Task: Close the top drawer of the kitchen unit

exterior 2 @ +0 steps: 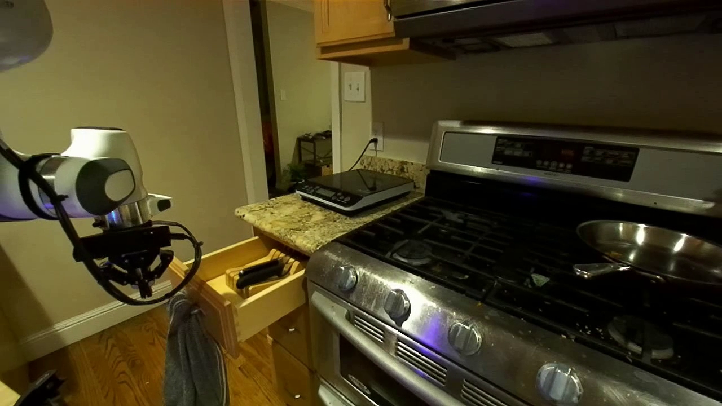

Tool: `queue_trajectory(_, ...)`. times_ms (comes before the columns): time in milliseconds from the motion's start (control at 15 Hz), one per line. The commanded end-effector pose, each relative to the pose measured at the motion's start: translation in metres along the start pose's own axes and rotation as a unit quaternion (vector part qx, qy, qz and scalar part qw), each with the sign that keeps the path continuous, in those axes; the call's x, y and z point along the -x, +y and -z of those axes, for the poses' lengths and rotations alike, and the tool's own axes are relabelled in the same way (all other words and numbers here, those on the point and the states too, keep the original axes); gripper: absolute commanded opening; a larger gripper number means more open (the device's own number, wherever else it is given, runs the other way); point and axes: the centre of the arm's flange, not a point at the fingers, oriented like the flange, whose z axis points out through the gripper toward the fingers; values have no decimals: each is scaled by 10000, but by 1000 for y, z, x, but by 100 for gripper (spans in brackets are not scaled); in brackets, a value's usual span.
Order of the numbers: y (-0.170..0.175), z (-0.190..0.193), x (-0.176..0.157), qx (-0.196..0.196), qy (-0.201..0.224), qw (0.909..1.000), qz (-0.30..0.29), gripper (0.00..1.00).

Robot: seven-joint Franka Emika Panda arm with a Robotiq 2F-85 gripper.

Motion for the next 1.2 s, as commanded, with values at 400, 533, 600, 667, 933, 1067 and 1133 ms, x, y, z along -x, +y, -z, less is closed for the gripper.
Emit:
queue_trajectory(400,52,-12,-14,181,50,9995,246,8)
queue_trajectory(533,65,-11,-18,289,55,9989,357,7)
queue_trajectory(600,71,-11,-20,338,57,9986,414,7)
queue_trajectory(667,75,-10,-22,375,59,9982,459,7)
queue_trajectory(933,89,-10,-30,529,71,9962,693,7)
queue_trajectory(1067,97,-9,-34,616,83,9950,777,7)
queue_trajectory(1133,104,-7,-37,679,97,9943,813,7)
